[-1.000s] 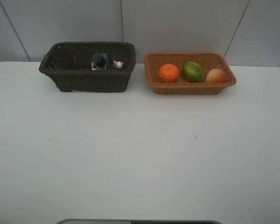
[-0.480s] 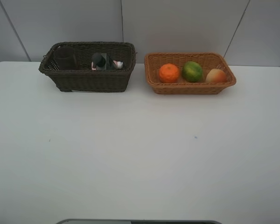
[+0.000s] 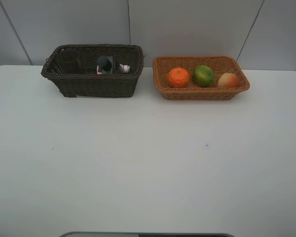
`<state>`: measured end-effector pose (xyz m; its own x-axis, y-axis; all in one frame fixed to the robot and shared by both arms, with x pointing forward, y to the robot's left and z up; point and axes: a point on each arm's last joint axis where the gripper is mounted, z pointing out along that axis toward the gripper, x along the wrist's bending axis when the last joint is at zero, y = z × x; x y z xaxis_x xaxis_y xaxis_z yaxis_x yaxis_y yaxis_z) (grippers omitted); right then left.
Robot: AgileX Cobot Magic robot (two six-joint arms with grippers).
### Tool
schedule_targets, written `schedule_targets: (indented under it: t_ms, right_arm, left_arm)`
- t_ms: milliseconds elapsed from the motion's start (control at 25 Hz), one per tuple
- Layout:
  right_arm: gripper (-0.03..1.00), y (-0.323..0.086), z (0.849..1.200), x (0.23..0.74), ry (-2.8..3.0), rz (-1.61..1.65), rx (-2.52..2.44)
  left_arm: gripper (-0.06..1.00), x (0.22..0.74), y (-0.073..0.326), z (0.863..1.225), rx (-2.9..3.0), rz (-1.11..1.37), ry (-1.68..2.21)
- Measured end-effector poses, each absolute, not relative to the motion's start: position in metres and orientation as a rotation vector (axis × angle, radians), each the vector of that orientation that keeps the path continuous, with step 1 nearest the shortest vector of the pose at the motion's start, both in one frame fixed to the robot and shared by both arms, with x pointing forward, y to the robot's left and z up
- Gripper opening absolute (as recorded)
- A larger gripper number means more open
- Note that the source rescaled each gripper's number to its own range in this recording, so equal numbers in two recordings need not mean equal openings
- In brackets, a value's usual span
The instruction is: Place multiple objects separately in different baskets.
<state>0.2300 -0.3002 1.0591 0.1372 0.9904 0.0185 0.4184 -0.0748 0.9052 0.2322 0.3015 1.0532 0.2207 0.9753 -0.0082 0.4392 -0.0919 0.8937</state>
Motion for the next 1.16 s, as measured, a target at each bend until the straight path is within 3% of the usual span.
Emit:
schedule_targets:
  t_ms: [440,1160]
  right_arm:
    - [0.80,-0.3002,1.0591,0.2300,1.393,0.906,1.619]
    - [0.80,-0.3002,1.0591,0.2300,1.393,0.906,1.619]
  left_arm:
    - [1.00,0.2321,0.3001,1.0533,1.546,0.939,1.532]
    - [1.00,0.2321,0.3001,1.0533,1.543,0.943,1.537]
